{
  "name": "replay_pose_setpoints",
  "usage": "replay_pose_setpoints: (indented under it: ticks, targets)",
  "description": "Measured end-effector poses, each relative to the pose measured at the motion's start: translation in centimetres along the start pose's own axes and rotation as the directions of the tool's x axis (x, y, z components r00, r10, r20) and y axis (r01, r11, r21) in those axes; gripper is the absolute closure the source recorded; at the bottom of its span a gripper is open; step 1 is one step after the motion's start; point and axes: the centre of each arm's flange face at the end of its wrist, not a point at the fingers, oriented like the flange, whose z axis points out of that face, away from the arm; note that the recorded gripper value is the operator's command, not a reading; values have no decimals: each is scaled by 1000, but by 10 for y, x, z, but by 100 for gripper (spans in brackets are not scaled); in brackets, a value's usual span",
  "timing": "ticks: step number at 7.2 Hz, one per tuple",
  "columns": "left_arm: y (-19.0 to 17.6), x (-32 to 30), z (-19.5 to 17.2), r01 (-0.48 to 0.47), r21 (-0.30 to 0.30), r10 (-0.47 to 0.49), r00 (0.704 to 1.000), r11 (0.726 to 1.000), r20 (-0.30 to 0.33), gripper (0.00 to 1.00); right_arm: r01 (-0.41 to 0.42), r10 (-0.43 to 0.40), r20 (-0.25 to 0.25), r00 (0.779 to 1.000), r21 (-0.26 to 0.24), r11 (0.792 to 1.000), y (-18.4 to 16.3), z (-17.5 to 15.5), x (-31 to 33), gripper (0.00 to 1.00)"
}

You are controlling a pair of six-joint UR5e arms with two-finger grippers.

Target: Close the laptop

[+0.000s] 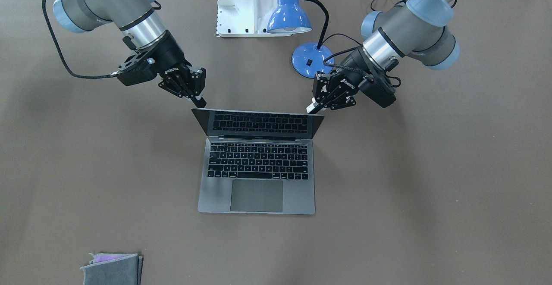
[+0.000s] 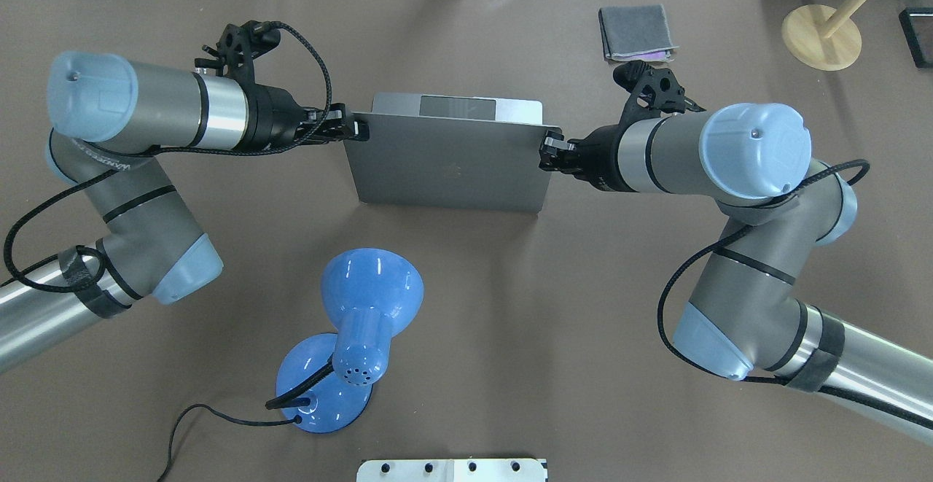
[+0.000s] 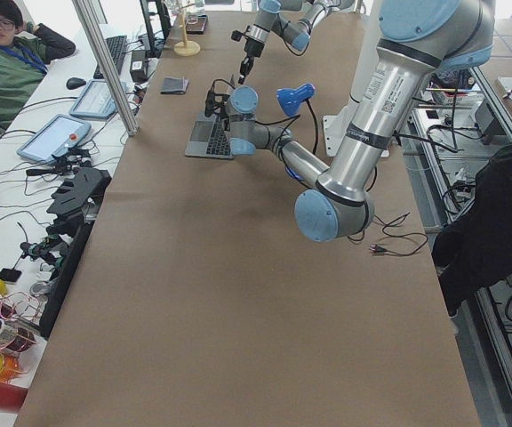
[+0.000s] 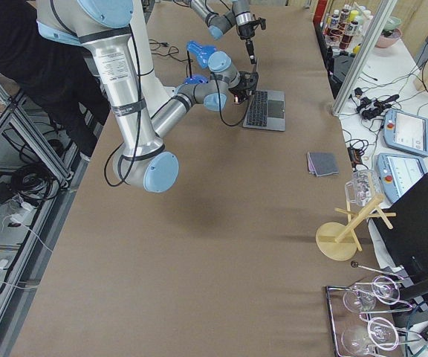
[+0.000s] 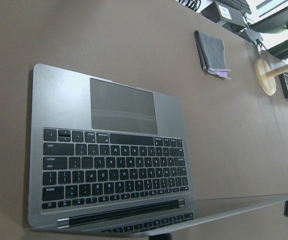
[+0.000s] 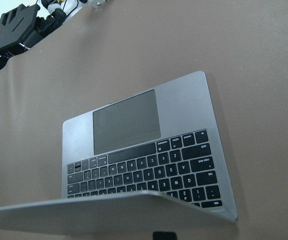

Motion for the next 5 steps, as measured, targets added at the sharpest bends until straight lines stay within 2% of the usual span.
replay_pose_setpoints:
  ticks: [5]
  targets:
    - [-33, -9, 43, -29, 74, 24, 997, 997, 71, 100, -17, 22, -90, 996, 59, 998, -55, 60, 2, 100]
